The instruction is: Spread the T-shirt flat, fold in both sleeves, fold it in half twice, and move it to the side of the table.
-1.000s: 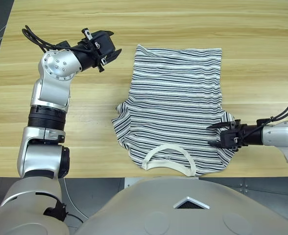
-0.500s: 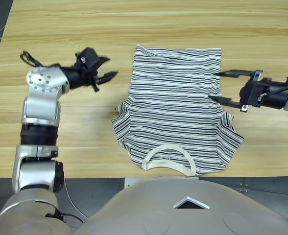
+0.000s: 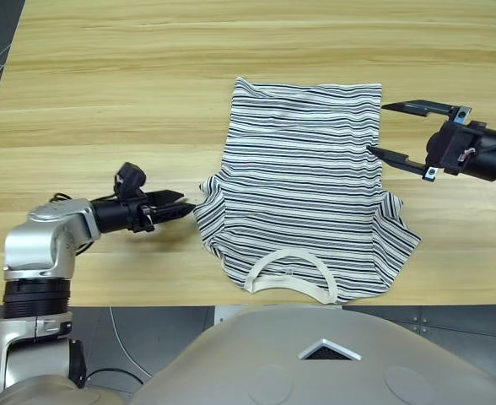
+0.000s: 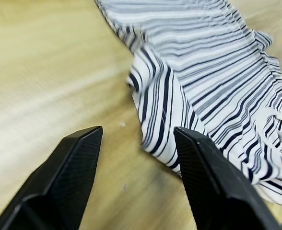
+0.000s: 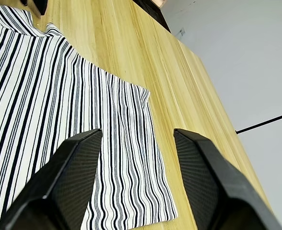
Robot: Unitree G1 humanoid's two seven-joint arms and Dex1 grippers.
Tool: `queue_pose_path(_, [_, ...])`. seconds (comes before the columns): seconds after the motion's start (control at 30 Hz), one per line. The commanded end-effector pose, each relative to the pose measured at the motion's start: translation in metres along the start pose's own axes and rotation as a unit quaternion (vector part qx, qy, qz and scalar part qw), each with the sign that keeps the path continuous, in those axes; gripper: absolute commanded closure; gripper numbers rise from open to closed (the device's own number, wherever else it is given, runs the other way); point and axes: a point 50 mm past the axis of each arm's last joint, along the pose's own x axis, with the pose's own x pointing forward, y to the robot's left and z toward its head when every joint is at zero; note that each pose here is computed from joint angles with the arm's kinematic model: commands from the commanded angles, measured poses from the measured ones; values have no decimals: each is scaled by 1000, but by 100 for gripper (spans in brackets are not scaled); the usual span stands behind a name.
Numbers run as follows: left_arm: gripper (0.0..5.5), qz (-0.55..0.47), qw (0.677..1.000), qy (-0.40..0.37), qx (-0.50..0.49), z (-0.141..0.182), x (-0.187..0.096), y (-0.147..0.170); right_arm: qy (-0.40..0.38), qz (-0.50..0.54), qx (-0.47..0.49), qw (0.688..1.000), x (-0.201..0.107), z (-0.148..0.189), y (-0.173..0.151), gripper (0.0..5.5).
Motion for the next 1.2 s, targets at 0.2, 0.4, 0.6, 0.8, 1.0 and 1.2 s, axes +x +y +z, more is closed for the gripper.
queue_pose_path(0.2, [274,-13,998,31,-48,-27,19,-5,3,7,-4,1000,1,2,3,274])
queue_pose_path(0.4, [293,18,996,68,-50,-34,19,0,6,12,-4,1000,2,1,5,274])
queue_pose_path(0.6, [401,16,996,76,-39,-31,17,1,6,14,-3,1000,3,1,7,274])
queue_pose_path(0.8, [502,5,996,78,-31,-30,13,-1,6,16,-5,1000,3,1,8,274])
queue_pose_path(1.0, [535,-2,998,60,-24,-22,12,-4,7,17,-5,1000,3,0,9,274])
queue_pose_path(1.2, [535,-3,1000,18,-14,1,10,-4,6,16,-4,1000,4,0,10,274])
